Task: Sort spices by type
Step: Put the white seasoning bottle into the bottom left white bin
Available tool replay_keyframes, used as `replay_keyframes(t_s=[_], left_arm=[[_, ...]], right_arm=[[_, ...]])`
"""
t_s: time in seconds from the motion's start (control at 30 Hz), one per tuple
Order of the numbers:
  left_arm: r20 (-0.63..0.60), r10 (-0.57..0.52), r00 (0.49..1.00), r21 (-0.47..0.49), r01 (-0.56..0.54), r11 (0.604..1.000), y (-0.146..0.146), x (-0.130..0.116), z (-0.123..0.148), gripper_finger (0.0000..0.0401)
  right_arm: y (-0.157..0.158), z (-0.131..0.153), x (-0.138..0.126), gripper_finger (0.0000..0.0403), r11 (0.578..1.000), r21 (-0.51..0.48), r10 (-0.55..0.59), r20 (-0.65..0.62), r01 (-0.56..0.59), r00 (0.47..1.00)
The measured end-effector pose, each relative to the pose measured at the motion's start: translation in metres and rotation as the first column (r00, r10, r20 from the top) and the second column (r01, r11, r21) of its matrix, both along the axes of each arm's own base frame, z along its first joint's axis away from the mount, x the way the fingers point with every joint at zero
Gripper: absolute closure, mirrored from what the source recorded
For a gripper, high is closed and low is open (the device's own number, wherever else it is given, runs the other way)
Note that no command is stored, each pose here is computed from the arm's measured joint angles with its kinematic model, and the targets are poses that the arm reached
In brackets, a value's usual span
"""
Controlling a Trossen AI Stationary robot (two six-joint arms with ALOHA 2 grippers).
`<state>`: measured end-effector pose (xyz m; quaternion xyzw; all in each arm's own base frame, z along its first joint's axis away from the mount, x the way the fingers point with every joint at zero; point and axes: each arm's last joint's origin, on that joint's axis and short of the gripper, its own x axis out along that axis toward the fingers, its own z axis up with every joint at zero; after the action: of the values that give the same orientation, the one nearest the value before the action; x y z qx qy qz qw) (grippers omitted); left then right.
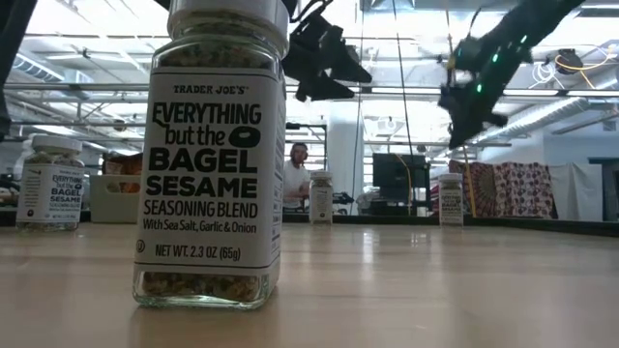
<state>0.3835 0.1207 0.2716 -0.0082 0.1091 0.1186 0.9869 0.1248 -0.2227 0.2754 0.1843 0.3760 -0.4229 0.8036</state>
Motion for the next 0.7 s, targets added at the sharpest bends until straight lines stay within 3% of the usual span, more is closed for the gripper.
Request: replay_keyframes(t_s=[0.3, 0.7], left_arm=[[-0.023, -0.053, 0.998, -0.019, 0.052, 0.998, -0.017, 0.023, -0.033, 0.0052], [-0.067, -0.059, 0.996, -0.039, 0.056, 0.998, -0.019, 0.03, -0.053, 0.0052]], right_arm=[[-0.046, -0.059, 0.0, 0.0403, 0.978, 0.208, -0.008, -0.109, 0.03, 0.994], [-0.05, -0.081, 0.011, 0.0403, 0.961, 0.278, 0.044, -0.126, -0.008, 0.991]])
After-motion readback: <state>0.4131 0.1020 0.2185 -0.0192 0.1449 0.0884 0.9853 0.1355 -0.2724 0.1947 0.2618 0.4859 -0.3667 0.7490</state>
